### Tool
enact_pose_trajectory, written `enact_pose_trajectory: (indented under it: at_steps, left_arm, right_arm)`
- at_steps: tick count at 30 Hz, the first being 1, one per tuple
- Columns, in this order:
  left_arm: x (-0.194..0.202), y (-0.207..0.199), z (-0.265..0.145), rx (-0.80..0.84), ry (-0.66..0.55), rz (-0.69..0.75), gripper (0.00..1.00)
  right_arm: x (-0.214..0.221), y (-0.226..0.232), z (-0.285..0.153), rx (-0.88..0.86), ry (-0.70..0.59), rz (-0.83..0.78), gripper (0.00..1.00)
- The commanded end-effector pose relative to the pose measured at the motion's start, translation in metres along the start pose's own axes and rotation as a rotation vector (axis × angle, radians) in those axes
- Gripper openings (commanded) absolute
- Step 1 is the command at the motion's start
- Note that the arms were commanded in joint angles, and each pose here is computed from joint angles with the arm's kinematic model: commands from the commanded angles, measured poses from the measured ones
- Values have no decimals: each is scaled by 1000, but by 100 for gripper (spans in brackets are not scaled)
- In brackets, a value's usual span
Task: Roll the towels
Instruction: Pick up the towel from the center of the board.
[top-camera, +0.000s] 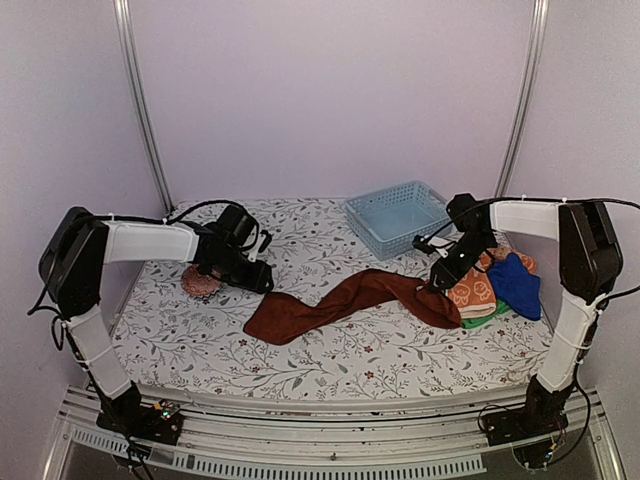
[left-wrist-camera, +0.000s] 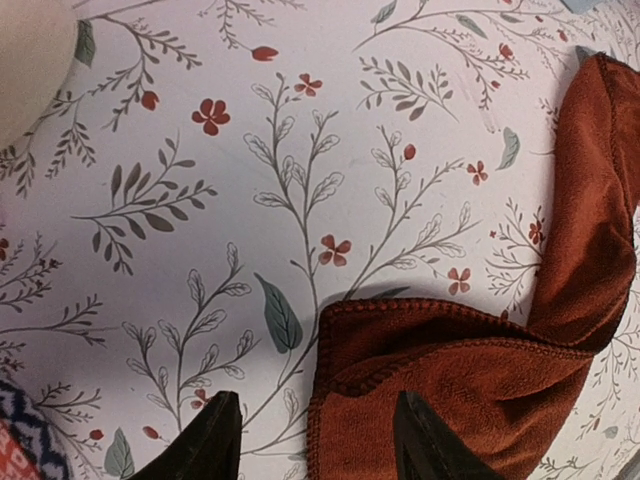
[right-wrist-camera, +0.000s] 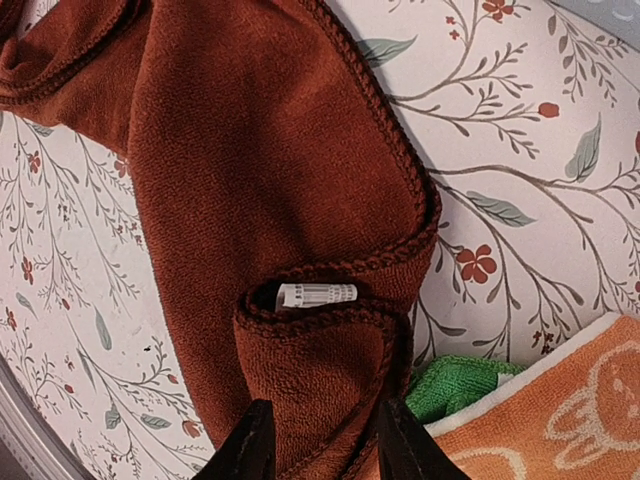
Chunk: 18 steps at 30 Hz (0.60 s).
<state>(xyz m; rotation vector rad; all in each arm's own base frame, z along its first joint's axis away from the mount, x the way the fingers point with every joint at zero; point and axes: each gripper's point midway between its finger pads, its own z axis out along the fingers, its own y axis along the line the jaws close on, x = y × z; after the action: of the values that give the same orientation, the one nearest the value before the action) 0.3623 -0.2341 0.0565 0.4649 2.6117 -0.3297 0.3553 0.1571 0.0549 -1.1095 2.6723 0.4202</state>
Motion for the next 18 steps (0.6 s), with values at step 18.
enact_pose_trajectory:
  at_steps: [18]
  left_arm:
    - [3,-13,36,100,38,44,55]
  right_arm:
    - [-6,-9,25,9,69,34,35]
